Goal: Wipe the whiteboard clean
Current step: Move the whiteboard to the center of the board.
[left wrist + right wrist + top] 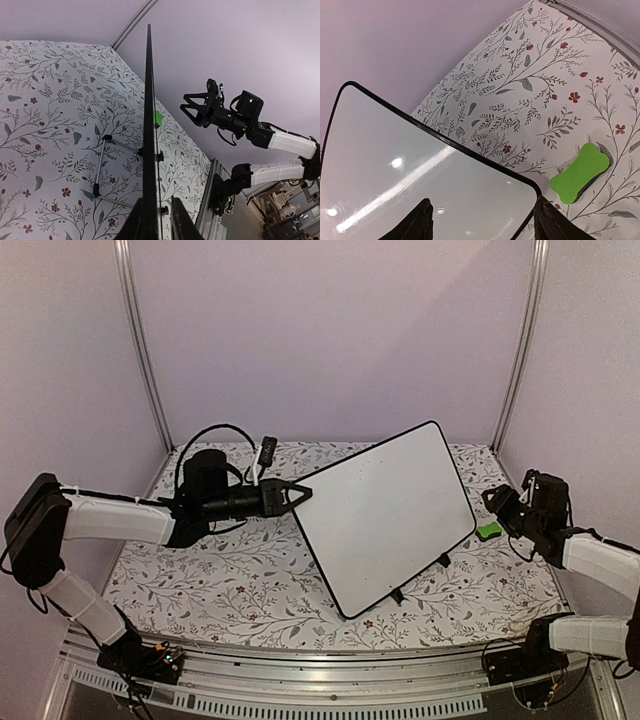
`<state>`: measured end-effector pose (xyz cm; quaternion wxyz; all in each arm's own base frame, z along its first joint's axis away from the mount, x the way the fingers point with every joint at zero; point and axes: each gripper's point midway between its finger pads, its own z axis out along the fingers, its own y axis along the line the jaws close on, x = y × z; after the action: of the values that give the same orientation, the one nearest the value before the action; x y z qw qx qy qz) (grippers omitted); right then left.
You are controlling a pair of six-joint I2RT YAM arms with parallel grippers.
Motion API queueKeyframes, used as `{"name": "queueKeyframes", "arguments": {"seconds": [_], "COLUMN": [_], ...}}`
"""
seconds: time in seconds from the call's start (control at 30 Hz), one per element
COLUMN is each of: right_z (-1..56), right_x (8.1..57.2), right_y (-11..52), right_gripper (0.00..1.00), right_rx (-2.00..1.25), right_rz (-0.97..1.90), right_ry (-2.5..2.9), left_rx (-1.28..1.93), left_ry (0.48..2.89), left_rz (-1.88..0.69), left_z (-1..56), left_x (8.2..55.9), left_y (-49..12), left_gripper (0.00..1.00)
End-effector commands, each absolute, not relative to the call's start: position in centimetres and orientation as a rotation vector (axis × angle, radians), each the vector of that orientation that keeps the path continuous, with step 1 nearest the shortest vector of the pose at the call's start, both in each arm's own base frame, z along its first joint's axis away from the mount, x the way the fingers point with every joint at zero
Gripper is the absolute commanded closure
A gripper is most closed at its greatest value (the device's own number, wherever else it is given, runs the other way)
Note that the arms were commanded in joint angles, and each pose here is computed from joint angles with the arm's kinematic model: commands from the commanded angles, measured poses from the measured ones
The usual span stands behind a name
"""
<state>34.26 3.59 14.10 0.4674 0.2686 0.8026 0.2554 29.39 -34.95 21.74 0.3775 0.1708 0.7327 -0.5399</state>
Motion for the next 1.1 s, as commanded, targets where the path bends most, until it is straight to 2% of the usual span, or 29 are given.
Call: {"name": "queueKeyframes", "arguments": {"seconds": [0.0, 0.1, 0.17, 0.3, 0.5, 0.53, 0.8, 1.07], "right_z": [13.5, 13.2, 12.4, 10.6, 8.5, 8.1, 4.8, 3.8], "right_x": [33.0, 32.4, 31.7, 30.3, 29.0, 28.9, 28.3, 27.9], "right_y": [3.9, 5.4, 6.5, 8.8, 10.8, 11.0, 12.8, 14.0], "right_gripper": [0.33, 0.34, 0.34, 0.39, 0.46, 0.46, 0.52, 0.58], "right_rx": [0.616, 0.554, 0.498, 0.377, 0.225, 0.209, 0.096, 0.042], "right_rz": [0.623, 0.684, 0.686, 0.645, 0.550, 0.519, 0.404, 0.338], "right_ry": [2.016, 2.049, 2.090, 2.188, 2.308, 2.326, 2.468, 2.510], "left_rx": [0.474, 0.463, 0.456, 0.429, 0.307, 0.273, 0.040, 0.004], "left_ry": [1.890, 1.884, 1.874, 1.853, 1.825, 1.818, 1.784, 1.775], "left_rz": [-1.382, -1.372, -1.361, -1.334, -1.263, -1.248, -1.203, -1.191], "left_z": [20.9, 21.2, 21.5, 22.2, 22.7, 22.8, 22.3, 22.1], "left_x": [28.7, 28.8, 28.9, 29.1, 29.9, 30.1, 30.8, 30.8], "left_y": [-35.2, -34.9, -34.7, -33.9, -31.5, -30.9, -25.6, -23.9], "left_gripper": [0.80, 0.75, 0.68, 0.46, 0.07, 0.04, 0.04, 0.04]}}
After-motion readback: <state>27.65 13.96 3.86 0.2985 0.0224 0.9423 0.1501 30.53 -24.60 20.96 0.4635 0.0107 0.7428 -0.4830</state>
